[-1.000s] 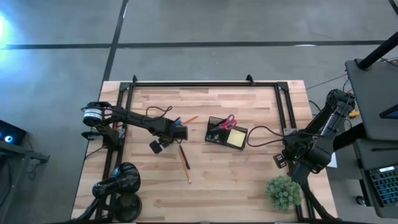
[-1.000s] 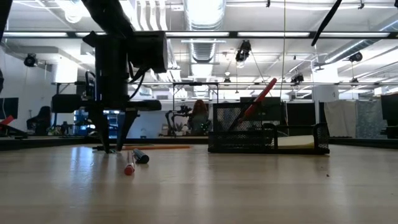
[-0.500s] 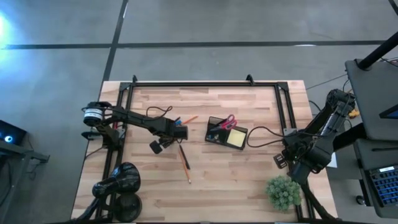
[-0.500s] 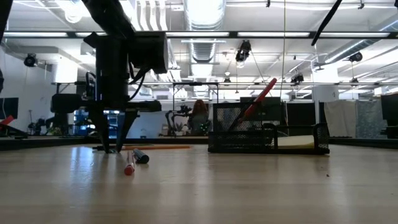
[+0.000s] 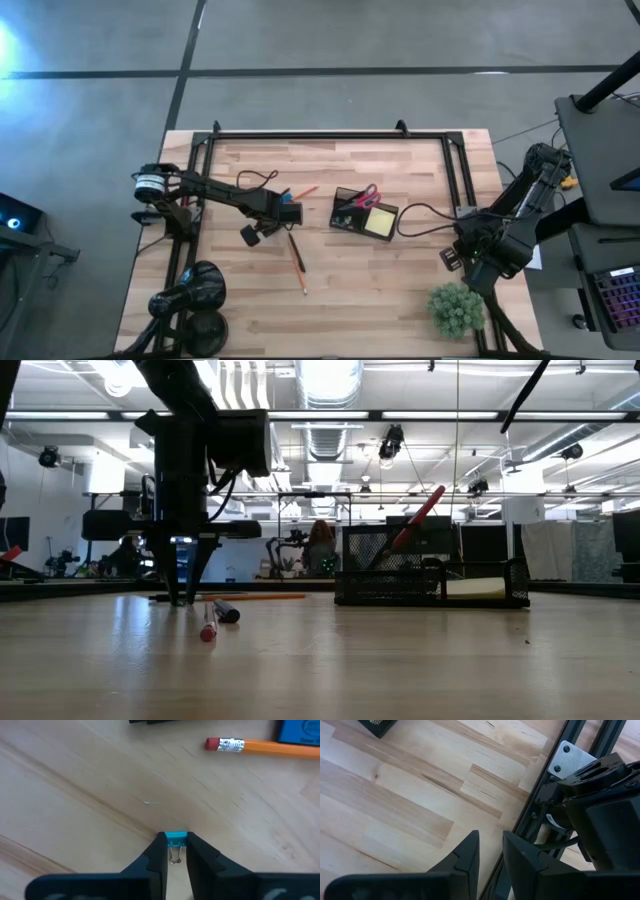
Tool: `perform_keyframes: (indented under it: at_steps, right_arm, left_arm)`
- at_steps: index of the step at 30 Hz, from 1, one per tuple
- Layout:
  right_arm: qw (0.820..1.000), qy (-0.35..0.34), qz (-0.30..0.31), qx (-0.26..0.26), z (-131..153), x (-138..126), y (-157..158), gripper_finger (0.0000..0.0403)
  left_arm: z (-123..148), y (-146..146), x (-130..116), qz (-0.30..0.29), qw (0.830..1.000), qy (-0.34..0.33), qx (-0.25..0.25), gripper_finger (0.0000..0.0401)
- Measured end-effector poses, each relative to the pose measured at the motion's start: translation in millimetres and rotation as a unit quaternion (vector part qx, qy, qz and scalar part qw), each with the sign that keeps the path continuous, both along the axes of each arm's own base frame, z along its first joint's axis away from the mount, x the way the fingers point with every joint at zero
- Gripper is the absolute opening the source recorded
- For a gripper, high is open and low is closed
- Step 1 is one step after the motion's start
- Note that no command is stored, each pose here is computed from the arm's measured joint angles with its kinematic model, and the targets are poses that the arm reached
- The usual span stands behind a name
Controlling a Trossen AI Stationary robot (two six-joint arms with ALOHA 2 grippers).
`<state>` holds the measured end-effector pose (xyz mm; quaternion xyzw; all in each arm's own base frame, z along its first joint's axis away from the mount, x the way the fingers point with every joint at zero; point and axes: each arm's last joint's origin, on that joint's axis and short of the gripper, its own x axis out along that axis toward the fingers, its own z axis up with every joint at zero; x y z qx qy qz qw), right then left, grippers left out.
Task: Pick and place office supplies into organizer
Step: Put the blue binder clip into the desk organizer
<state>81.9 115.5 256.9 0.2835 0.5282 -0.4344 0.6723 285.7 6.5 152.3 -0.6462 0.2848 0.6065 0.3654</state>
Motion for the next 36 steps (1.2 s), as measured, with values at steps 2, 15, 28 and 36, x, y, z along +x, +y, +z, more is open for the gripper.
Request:
perform_keyframes:
  at_steps: [2,15,28,36]
  right_arm:
    - [1.0,-0.001,-0.002,0.0,0.0,0.0,0.0,0.0077]
    - [1.0,-0.001,-0.003,0.0,0.0,0.1,0.0,0.0077]
    - [1.0,0.003,-0.005,0.002,-0.1,-0.2,0.1,0.0077]
    - [1.0,0.007,-0.015,0.009,-0.4,-0.4,0.8,0.0077]
  left_arm:
    - [2.5,0.1,3.2,-0.006,1.0,-0.01,0.003,0.0033]
    - [71.9,11.5,64.6,-0.189,0.932,-0.216,0.222,0.004]
    - [35.0,18.8,132.5,-0.342,0.869,-0.268,0.236,0.004]
    - [43.0,19.7,134.9,-0.378,0.878,-0.173,0.239,0.0049]
